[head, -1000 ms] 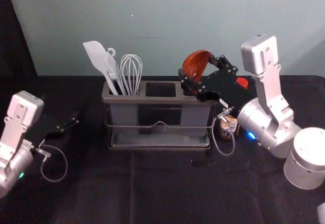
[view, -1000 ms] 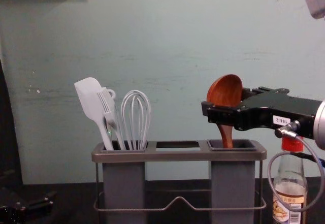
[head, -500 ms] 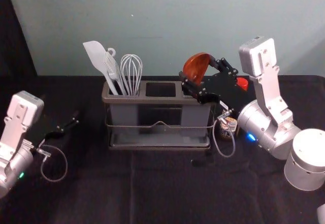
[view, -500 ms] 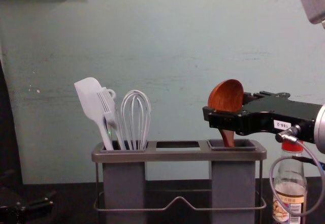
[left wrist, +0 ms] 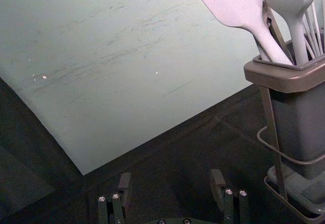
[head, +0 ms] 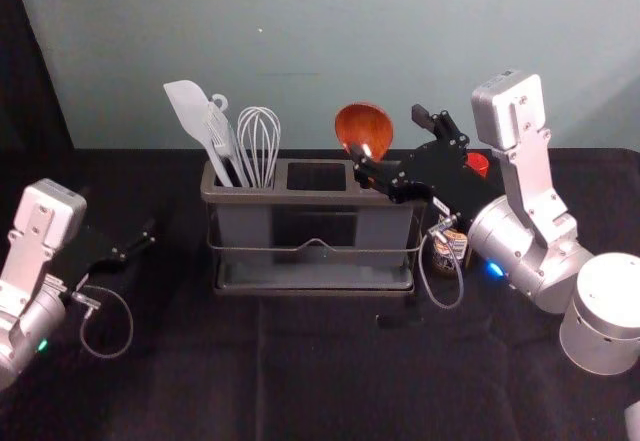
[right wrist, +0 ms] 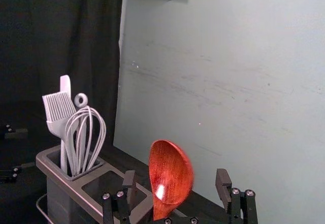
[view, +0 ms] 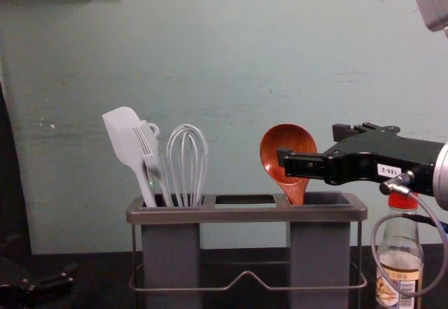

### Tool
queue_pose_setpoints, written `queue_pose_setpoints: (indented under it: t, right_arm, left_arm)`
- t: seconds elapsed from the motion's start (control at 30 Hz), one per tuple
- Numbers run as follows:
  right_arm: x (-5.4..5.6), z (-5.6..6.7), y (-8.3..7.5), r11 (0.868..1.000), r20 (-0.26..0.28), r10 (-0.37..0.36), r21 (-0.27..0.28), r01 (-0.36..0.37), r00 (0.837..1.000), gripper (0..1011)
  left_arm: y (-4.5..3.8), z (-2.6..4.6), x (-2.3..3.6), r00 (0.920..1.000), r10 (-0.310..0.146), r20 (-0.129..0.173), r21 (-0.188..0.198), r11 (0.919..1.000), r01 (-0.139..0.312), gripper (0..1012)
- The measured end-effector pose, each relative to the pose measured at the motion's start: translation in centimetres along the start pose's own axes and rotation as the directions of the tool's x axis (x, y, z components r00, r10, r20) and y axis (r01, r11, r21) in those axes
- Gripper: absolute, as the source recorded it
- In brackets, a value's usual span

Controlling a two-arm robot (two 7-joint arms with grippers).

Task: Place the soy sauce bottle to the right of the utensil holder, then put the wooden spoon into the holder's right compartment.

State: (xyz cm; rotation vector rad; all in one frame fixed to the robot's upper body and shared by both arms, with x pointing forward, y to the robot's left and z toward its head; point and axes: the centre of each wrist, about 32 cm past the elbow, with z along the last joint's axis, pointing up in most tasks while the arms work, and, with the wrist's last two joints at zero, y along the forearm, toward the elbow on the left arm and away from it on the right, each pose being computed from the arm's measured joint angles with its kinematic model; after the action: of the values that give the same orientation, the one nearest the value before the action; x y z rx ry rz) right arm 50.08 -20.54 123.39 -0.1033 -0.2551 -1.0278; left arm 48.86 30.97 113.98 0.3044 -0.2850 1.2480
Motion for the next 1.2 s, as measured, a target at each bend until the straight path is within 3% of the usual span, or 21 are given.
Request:
queue_pose_setpoints:
  t: [0.3, 0.6, 0.9, 1.2]
  right_arm:
    - [0.0, 0.1, 0.0, 1.000, 0.011, -0.004, 0.010, 0.004, 1.000, 1004]
    - [-0.5, 0.4, -1.1, 0.997, 0.053, -0.067, 0.051, 0.065, 0.996, 1004]
    - [-1.7, 0.3, -4.1, 0.985, 0.082, -0.131, 0.121, 0.121, 0.988, 1004]
    - [-3.5, -1.9, -8.0, 0.981, 0.092, -0.162, 0.119, 0.150, 0.983, 1004]
  left_arm:
    - [0.00, 0.00, 0.00, 1.0000, 0.000, 0.000, 0.000, 1.0000, 0.000, 1011]
    - [0.00, 0.00, 0.00, 1.0000, 0.000, 0.000, 0.000, 1.0000, 0.000, 1011]
    - [0.00, 0.00, 0.00, 1.0000, 0.000, 0.000, 0.000, 1.0000, 0.000, 1012]
    - [0.00, 0.00, 0.00, 1.0000, 0.000, 0.000, 0.000, 1.0000, 0.000, 1011]
